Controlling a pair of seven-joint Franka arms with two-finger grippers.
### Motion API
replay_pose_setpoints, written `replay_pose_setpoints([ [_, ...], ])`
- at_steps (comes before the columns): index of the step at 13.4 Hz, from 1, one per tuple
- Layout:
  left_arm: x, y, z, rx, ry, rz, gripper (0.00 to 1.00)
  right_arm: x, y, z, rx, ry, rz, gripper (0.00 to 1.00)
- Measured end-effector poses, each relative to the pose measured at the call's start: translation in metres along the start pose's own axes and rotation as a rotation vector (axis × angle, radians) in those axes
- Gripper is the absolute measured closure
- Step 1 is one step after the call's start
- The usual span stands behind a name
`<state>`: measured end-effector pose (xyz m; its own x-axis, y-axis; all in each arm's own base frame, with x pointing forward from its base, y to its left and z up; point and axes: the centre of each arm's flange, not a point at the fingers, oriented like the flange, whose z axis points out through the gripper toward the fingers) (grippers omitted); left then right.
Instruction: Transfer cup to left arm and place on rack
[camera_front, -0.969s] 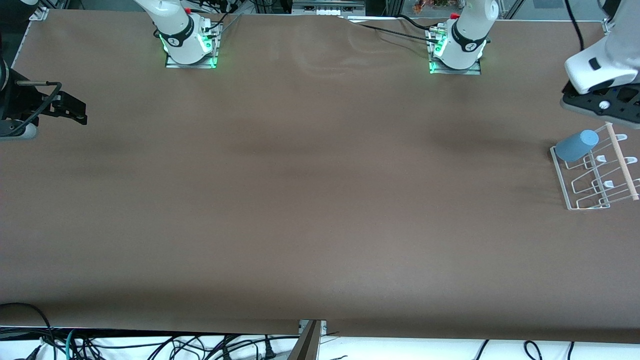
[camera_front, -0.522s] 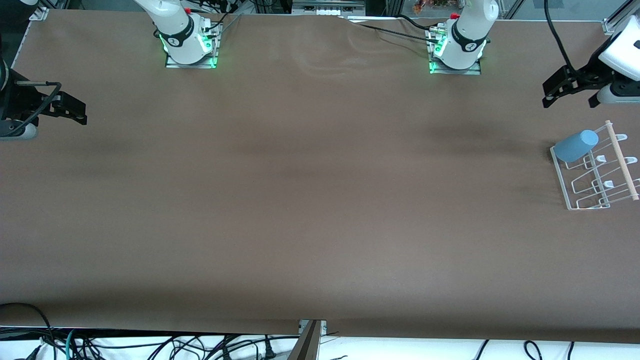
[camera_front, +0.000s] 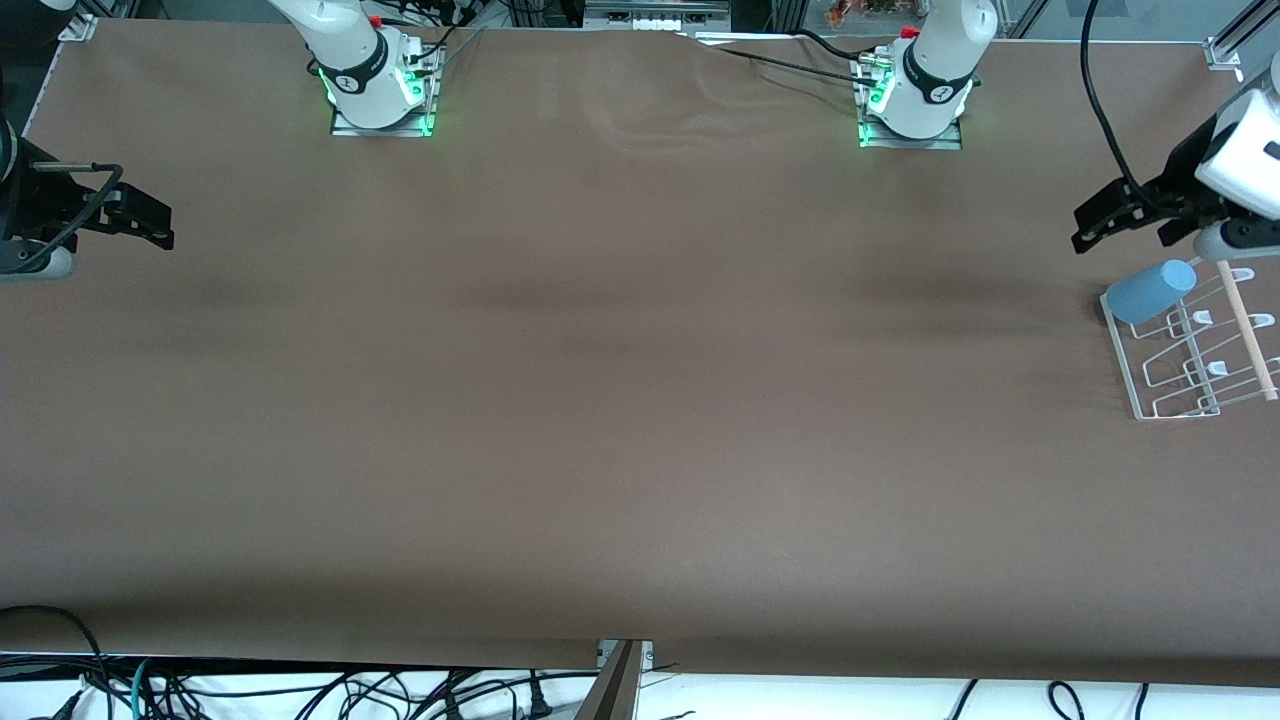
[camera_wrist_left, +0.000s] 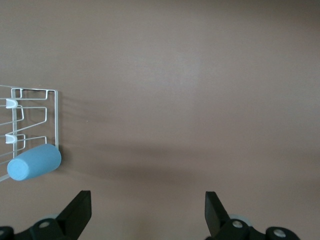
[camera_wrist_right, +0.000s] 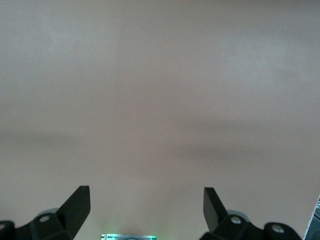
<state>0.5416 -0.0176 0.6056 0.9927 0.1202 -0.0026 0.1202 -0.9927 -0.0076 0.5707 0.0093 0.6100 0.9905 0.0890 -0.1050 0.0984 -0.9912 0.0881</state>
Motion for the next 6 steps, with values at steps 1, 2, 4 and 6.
replay_pose_setpoints([
  [1, 0.0011, 0.003, 0.0, 0.0, 0.001, 0.003, 0.0, 0.0, 0.0, 0.0, 0.0, 0.0, 0.0, 0.0],
  [2, 0.0009, 0.0058, -0.0009, 0.0, 0.002, 0.005, 0.0, 0.0, 0.0, 0.0, 0.0, 0.0, 0.0, 0.0],
  [4, 0.0002, 0.0105, -0.0023, -0.001, 0.005, -0.003, 0.0, 0.0, 0.0, 0.0, 0.0, 0.0, 0.0, 0.0],
  [6, -0.0001, 0.0124, -0.0024, 0.0, 0.005, -0.009, 0.0, 0.0003, 0.0003, 0.0005, 0.0, -0.001, 0.0, 0.0],
])
